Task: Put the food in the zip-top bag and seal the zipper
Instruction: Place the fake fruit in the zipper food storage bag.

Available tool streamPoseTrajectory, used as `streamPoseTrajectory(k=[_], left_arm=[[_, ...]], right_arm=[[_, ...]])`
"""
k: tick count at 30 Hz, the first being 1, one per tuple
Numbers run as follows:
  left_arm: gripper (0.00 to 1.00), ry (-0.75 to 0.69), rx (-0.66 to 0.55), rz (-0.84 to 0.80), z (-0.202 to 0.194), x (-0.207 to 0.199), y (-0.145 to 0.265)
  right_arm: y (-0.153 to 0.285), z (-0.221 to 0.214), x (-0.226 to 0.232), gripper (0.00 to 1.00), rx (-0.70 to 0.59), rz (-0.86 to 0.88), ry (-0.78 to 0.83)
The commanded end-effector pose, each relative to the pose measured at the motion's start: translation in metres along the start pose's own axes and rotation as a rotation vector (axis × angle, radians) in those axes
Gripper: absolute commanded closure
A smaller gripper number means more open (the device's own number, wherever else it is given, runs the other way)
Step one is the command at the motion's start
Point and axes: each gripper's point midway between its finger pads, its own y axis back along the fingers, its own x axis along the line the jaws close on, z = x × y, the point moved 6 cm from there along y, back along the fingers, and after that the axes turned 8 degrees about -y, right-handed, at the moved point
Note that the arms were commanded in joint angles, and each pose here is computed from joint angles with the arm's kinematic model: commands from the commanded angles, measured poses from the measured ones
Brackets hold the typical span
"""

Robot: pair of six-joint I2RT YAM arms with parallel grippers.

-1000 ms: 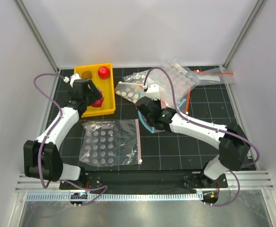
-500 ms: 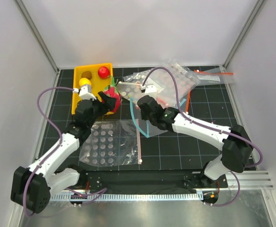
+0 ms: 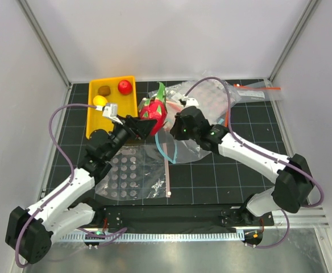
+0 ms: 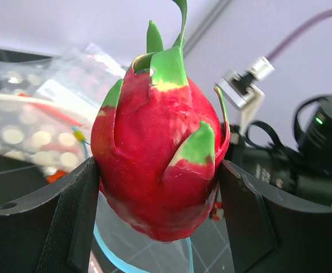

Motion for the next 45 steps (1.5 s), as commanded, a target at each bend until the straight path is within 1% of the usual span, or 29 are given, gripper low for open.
streamPoseTrajectory(k=[1,2,6,8,12,16,21,24,26,29,31,36,39,45], left_arm=[[0.66,-0.019,-0.165,-0.223,0.037,-0.041,0.001],[0.65,-0.017,-0.169,-0.236,0.037,-0.043,0.002],[0.65,-0.024,-0.195,-0.308,0.040,-0.054,0.002],[0.65,-0.028,-0.185,-0.344,0.036,-0.059,0.002],[0.65,-0.041,-0.222,-0.416,0.033,-0.067,0.002],[0.66,-0.044,-0.237,-0.436,0.025,-0.065,-0.002],[0.67,-0.043,-0.243,-0.439,0.011,-0.058,-0.010],[0.67,-0.063,-0.234,-0.436,-0.004,-0.053,-0.018],[0.67,-0.067,-0.238,-0.448,-0.011,-0.051,-0.021],[0.67,-0.058,-0.245,-0.473,-0.019,-0.051,-0.030],[0.68,-0.056,-0.225,-0.461,-0.027,-0.049,-0.036],[0.68,-0.096,-0.209,-0.425,-0.039,-0.042,-0.040],[0.66,-0.115,-0.199,-0.420,-0.045,-0.041,-0.042],[0.65,-0.172,-0.133,-0.415,-0.062,-0.043,-0.048]], right_arm=[[0.021,0.021,0.020,0.99,-0.007,0.198,-0.120],[0.024,0.020,0.023,0.99,0.021,0.236,-0.129],[0.036,0.024,0.031,0.99,0.033,0.313,-0.167],[0.043,0.029,0.033,0.99,0.026,0.342,-0.192],[0.058,0.037,0.035,0.99,0.026,0.395,-0.227],[0.068,0.042,0.032,0.99,0.025,0.432,-0.272],[0.073,0.049,0.024,0.99,0.003,0.431,-0.318],[0.069,0.052,0.018,0.99,0.016,0.460,-0.370],[0.065,0.048,0.014,0.99,0.053,0.486,-0.396],[0.059,0.051,0.006,0.99,0.057,0.483,-0.426],[0.058,0.053,0.000,0.99,0.050,0.473,-0.429],[0.061,0.057,-0.006,0.99,0.034,0.456,-0.427],[0.064,0.064,-0.013,0.99,-0.002,0.423,-0.419],[0.061,0.071,-0.030,0.99,-0.024,0.383,-0.429]])
